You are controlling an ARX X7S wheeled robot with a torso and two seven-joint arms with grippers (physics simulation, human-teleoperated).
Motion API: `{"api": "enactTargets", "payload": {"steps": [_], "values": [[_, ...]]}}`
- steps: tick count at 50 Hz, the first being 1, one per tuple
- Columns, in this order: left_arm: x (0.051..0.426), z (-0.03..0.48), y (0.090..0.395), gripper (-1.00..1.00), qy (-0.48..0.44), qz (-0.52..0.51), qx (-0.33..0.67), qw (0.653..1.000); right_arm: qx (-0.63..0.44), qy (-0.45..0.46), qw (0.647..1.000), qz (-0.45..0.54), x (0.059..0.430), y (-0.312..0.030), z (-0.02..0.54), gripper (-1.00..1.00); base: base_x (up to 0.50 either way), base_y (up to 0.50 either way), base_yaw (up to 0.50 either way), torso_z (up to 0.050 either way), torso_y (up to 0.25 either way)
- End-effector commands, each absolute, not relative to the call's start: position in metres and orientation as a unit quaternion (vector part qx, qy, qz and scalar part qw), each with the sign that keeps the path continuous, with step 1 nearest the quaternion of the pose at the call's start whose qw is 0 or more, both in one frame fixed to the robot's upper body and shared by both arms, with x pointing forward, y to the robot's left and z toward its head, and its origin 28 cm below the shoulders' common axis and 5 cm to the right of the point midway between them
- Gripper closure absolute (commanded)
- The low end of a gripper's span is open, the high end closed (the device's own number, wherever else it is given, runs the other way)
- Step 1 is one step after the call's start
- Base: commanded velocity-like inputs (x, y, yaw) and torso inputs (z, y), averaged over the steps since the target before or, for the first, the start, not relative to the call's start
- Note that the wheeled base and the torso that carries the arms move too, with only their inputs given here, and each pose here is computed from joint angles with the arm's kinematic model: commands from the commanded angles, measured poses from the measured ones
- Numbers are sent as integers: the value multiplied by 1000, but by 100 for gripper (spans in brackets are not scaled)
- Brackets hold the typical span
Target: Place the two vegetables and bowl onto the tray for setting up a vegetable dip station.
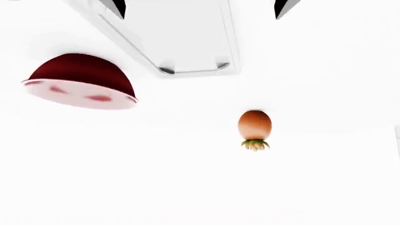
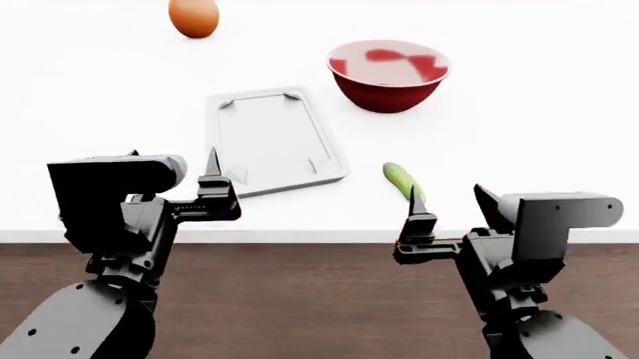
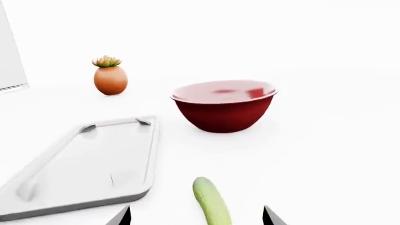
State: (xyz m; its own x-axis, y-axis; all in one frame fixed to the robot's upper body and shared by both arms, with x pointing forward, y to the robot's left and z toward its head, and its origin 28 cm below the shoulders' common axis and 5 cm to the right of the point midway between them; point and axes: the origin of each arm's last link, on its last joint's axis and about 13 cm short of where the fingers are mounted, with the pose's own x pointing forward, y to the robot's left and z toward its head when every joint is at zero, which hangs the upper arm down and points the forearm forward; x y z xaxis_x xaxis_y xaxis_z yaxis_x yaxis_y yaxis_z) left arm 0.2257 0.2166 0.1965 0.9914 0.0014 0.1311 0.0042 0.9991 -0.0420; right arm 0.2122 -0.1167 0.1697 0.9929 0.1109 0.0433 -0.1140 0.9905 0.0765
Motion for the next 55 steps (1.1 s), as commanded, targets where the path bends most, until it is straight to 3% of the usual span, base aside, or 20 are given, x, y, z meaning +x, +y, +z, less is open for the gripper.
{"api": "enactTargets", "payload": {"steps": [1, 6, 12, 22, 37, 43, 55], "values": [[225, 250, 229, -100, -48, -5, 4, 999, -12, 12, 994, 112, 212, -123, 219, -100, 0, 0, 0, 0, 0], [226, 260, 235, -100, -26, -18, 27, 999, -4, 19, 992, 121, 216, -125, 229, -100, 0, 0, 0, 0, 0], [222, 308, 246, -100, -17, -20, 63, 998, -6, 25, 989, 143, 220, -130, 255, -100, 0, 0, 0, 0, 0], [216, 304, 253, -100, 15, -42, 75, 996, -6, 32, 987, 155, 214, -135, 268, -100, 18, 0, 0, 0, 0], [207, 317, 266, -100, 45, -22, 76, 996, -28, 46, 987, 149, 212, -138, 265, -100, 480, 0, 0, 0, 0], [204, 325, 275, -100, 63, 9, 74, 995, -18, 46, 988, 146, 212, -138, 265, -100, 35, 0, 0, 0, 0], [184, 345, 311, -100, 196, -23, 42, 979, -20, 50, 989, 135, 212, -140, 261, -100, 0, 0, 0, 0, 0]]}}
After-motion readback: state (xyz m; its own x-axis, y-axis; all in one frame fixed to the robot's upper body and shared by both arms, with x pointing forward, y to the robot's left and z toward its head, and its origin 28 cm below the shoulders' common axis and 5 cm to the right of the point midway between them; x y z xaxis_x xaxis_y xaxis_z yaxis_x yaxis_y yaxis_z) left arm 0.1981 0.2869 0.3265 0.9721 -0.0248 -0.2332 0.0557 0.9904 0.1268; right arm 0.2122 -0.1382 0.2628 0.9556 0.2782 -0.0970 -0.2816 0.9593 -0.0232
